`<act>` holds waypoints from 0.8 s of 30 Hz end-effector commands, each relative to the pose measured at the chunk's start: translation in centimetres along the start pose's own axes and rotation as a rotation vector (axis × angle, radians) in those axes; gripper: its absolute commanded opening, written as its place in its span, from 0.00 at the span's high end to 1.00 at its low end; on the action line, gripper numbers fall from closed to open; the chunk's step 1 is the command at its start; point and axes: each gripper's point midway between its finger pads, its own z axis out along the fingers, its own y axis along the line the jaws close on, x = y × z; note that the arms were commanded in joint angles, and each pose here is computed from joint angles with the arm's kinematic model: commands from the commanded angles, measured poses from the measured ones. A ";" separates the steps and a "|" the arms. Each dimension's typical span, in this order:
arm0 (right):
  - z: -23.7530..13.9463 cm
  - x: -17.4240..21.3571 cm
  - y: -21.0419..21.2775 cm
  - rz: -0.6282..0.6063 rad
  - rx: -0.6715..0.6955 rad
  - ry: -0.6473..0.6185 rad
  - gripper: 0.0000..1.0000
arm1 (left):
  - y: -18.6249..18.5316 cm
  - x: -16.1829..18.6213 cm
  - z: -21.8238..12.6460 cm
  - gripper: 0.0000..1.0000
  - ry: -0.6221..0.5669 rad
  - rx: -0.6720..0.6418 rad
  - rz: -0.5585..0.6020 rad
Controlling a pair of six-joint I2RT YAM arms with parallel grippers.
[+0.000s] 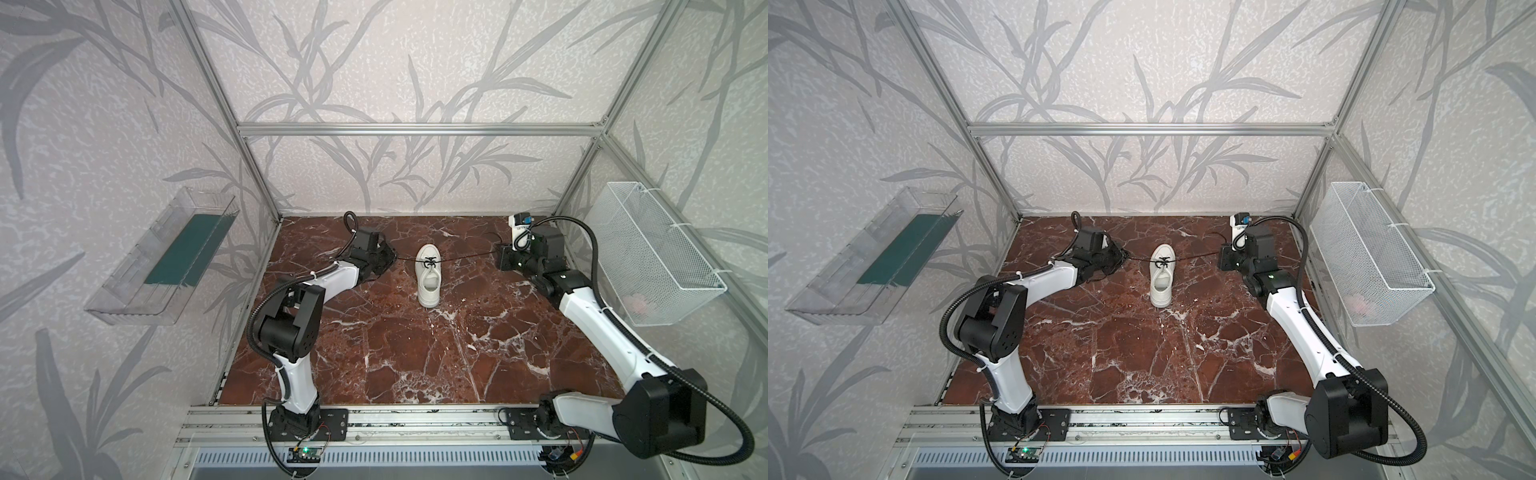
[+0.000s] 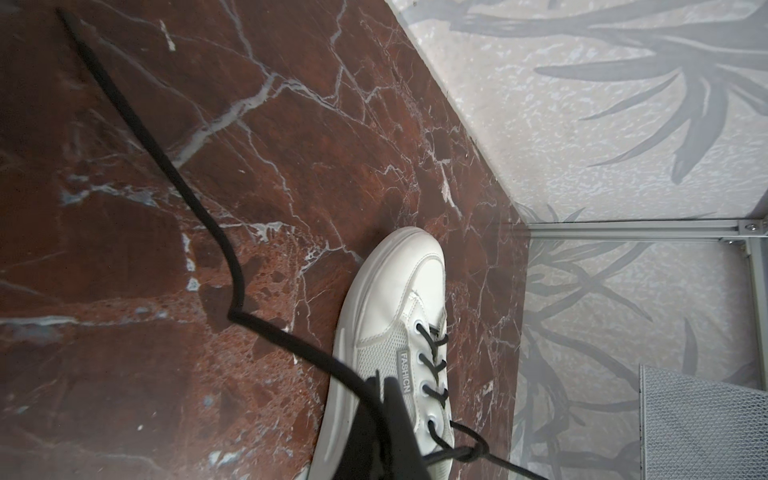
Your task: Tie the shoes
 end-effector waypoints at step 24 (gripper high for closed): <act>2.4 5.3 -11.1 0.055 0.534 0.110 1.00 | 1.0 -0.6 -2.0 1.00 0.033 -0.177 0.194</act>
